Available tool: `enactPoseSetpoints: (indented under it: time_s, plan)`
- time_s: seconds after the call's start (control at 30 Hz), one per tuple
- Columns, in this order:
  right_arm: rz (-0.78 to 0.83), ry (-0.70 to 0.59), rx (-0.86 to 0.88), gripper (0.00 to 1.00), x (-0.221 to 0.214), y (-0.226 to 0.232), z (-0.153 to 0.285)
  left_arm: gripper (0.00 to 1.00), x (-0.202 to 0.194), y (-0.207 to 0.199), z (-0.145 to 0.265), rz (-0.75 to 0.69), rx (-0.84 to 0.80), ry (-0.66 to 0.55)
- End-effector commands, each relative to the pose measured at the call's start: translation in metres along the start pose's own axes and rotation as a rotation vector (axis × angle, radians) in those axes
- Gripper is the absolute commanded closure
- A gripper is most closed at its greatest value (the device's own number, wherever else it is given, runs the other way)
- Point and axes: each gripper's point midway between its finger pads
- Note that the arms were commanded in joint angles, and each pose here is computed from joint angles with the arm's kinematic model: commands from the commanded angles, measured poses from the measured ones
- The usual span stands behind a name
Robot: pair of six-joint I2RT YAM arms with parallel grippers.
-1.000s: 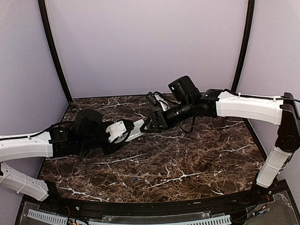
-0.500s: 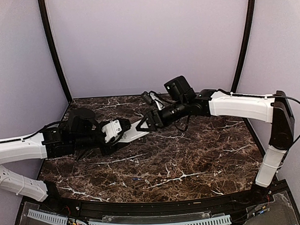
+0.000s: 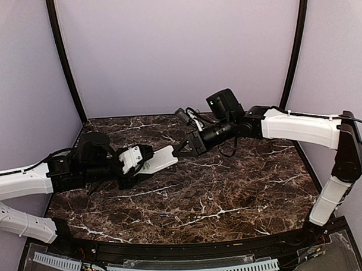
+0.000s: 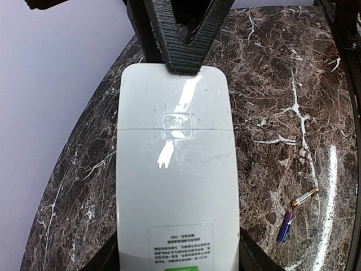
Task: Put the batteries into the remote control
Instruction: Remove the battery cover from the remote control.
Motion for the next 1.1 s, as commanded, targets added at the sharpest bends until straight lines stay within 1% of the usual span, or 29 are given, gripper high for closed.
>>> enactPoseSetpoints:
  time_s: [0.0,0.07,0.17,0.23,0.3,0.37,0.47,0.53,0.6,0.67,0.77,0.93,1.07]
  plan:
    - [-0.045,0.038,-0.07,0.54,-0.017,-0.021,0.008,1.0,0.032,0.01,0.011,-0.003,0.031,-0.122]
    - [-0.043,0.011,-0.005,0.39,-0.008,-0.01,0.005,1.0,0.031,0.009,0.01,-0.005,0.027,-0.118]
    - [-0.038,-0.023,0.077,0.29,0.004,0.006,-0.006,1.0,0.031,0.006,0.008,-0.002,0.013,-0.117]
    - [-0.029,-0.018,0.094,0.26,0.008,0.01,-0.016,1.0,0.037,0.008,0.008,-0.003,0.018,-0.141]
    - [-0.03,-0.012,0.104,0.27,0.008,0.01,-0.025,1.0,0.038,0.008,0.009,-0.004,0.02,-0.148]
    - [-0.043,-0.004,0.12,0.35,0.007,0.009,-0.031,1.0,0.038,0.008,0.01,-0.003,0.02,-0.151]
    - [-0.055,0.004,0.127,0.55,0.005,0.008,-0.034,1.0,0.039,0.008,0.012,-0.004,0.022,-0.162]
    - [-0.05,-0.003,0.127,0.7,0.006,0.01,-0.031,1.0,0.039,0.006,0.012,-0.006,0.013,-0.164]
    - [-0.041,-0.008,0.12,0.81,0.007,0.011,-0.027,1.0,0.038,0.002,0.013,-0.011,-0.009,-0.168]
    - [-0.033,-0.004,0.103,0.88,0.005,0.009,-0.022,1.0,0.036,0.0,0.014,-0.021,-0.019,-0.166]
    - [-0.03,0.004,0.075,0.89,0.0,0.002,-0.01,1.0,0.035,-0.001,0.017,-0.049,-0.018,-0.164]
    - [-0.044,0.024,0.015,0.89,-0.013,-0.014,0.009,1.0,0.023,-0.006,0.018,-0.078,-0.038,-0.121]
    - [-0.06,0.02,-0.036,0.85,-0.017,-0.026,0.025,1.0,0.017,-0.004,0.015,-0.102,-0.026,-0.09]
Point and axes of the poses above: each gripper's point midway between its finger pads, its own z axis back along the fingers, its own y axis along the line the jaws close on, x = y × z, and after that the axes turned 5 degrees about z, right-handed
